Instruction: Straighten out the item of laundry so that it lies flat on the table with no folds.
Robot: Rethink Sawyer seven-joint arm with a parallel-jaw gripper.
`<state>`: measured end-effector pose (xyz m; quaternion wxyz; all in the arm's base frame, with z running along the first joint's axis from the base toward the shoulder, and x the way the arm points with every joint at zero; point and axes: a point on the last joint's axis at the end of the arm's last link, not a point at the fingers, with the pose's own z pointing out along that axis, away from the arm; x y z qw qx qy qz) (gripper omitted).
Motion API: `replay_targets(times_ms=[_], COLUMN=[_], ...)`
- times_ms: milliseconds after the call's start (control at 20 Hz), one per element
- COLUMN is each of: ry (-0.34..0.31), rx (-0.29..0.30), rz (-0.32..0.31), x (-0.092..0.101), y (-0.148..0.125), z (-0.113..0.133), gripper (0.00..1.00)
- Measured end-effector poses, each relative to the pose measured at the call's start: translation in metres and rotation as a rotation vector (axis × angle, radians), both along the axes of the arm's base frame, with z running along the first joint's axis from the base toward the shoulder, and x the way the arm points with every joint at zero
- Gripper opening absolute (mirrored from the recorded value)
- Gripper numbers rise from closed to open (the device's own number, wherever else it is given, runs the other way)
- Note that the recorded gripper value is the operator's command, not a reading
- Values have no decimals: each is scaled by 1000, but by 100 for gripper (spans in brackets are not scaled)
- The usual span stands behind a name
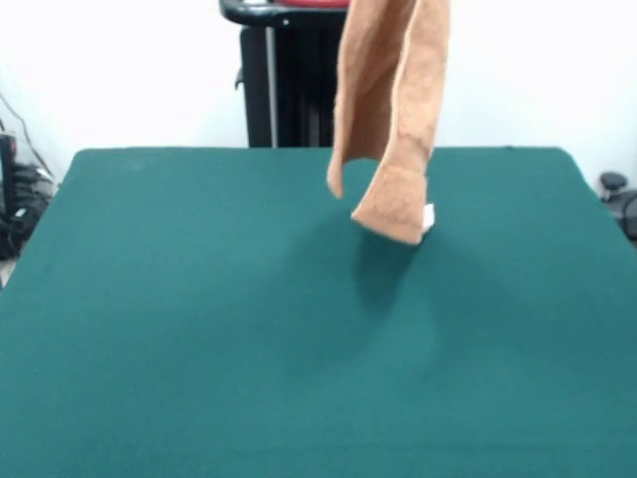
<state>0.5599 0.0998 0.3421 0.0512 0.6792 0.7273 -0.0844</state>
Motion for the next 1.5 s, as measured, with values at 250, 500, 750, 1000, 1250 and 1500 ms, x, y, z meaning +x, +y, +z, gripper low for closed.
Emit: replay_targets(times_ms=[250, 500, 750, 1000, 1250, 1500], ry=[-4, 0, 34, 46, -2, -66], rx=[-14, -45, -69, -92, -121, -157], rz=[7, 51, 78, 100, 137, 204], x=[12, 17, 18, 29, 54, 77], y=[-10, -10, -18, -40, -76, -104], z=[-23, -46, -69, -102, -138, -172], gripper=[0, 0, 0, 0, 0, 0])
